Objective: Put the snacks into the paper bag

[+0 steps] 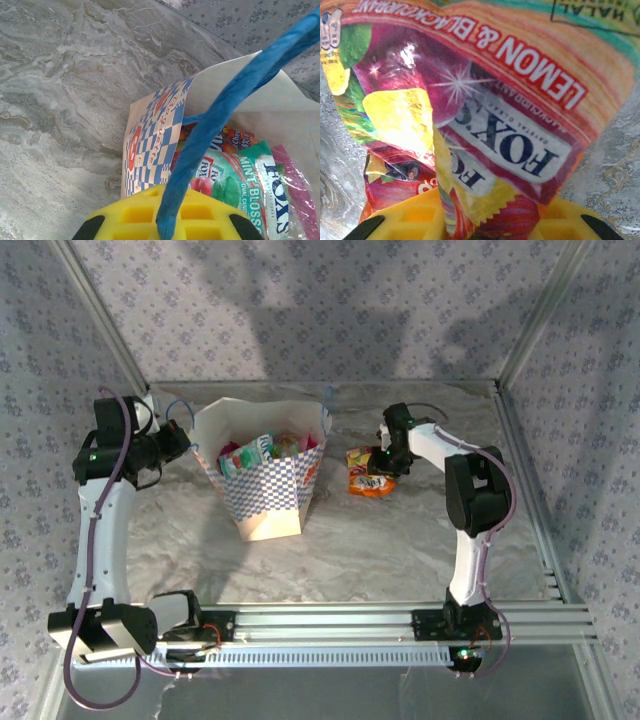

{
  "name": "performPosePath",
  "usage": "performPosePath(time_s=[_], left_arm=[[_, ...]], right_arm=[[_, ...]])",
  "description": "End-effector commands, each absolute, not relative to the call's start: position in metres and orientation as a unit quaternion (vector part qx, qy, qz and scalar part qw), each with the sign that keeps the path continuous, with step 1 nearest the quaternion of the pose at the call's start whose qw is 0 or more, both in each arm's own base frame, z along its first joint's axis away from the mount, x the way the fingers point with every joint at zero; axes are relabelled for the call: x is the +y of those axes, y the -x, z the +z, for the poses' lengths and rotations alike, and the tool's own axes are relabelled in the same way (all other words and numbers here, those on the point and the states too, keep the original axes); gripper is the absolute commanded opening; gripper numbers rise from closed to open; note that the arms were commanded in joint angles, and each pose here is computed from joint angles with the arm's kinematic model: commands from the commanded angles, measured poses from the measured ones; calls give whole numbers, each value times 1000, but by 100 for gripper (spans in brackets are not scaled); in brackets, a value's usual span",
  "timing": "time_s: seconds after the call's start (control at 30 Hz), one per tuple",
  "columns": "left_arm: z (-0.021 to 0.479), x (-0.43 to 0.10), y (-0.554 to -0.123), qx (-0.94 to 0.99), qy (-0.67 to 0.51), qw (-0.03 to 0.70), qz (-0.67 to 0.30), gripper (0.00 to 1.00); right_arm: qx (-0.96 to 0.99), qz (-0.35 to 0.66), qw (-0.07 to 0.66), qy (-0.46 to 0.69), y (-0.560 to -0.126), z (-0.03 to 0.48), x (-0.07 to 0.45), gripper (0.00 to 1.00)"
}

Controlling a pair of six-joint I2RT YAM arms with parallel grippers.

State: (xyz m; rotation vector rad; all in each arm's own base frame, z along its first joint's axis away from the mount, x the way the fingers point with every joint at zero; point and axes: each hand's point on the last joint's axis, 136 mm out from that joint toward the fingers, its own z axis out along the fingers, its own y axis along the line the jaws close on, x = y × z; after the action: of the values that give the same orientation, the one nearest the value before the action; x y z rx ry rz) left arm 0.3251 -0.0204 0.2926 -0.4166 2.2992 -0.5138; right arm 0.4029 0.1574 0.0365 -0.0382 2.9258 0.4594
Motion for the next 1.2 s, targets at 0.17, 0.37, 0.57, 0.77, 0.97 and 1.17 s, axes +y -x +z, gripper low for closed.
performPosePath(time_s=[0.17, 0.37, 0.57, 0.77, 0.97, 1.17], left_arm=[[303, -23, -320, 891, 154, 378, -201, 0], [302, -23, -318, 891, 152, 378, -200, 0], [302, -23, -317, 891, 152, 379, -200, 0], [304, -23, -318, 890, 150, 382, -200, 0], [303, -24, -318, 889, 148, 382, -203, 0], [304, -24, -318, 889, 147, 384, -203, 0]], right_arm=[[987, 121, 104, 5, -393, 67, 140, 26], [984, 116, 132, 5, -391, 89, 136, 19], [983, 113, 148, 3, -388, 108, 132, 20], [976, 120, 183, 3, -384, 142, 131, 21], [965, 143, 222, -2, -378, 179, 132, 22], [953, 167, 252, 2, -365, 214, 134, 22]])
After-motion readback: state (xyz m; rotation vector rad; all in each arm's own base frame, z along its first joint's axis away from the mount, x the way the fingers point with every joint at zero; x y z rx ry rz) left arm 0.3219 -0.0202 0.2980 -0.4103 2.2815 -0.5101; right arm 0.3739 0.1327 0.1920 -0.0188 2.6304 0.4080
